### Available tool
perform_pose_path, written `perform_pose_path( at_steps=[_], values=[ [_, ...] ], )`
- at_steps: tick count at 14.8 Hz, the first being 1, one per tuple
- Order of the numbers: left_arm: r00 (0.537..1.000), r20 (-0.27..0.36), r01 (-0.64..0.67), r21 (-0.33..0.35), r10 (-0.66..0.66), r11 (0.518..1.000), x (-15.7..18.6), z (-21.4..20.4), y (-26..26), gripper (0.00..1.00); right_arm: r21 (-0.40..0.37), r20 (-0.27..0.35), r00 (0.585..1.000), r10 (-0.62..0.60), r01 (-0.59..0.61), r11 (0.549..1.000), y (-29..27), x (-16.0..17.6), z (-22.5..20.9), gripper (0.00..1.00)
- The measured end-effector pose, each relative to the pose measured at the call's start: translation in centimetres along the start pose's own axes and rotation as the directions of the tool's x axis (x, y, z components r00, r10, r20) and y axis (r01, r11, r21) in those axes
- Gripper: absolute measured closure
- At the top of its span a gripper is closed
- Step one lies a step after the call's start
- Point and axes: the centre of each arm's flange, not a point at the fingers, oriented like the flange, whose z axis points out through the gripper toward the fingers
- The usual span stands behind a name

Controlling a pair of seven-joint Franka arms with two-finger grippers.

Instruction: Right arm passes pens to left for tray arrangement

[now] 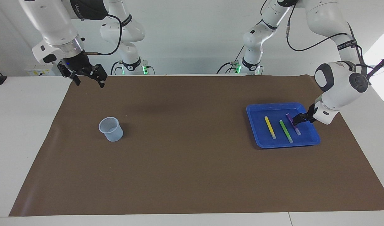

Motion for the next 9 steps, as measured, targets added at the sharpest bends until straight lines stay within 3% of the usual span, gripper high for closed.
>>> perform_pose_path(
  at_steps=[6, 9],
  values=[
    [1.0, -0.01, -0.03, 0.025, 0.03, 0.999, -0.7, -2.1, 2.4, 0.0, 0.025, 0.004, 1.0, -0.018, 0.018, 1.0, -0.3, 0.0, 0.0, 0.0],
    [1.0, 0.021, -0.021, 0.04, 0.02, 0.999, -1.5, -3.8, 3.5, 0.0, 0.036, 0.005, 1.0, -0.027, 0.026, 0.999, -0.5, -0.1, 0.0, 0.0]
  ],
)
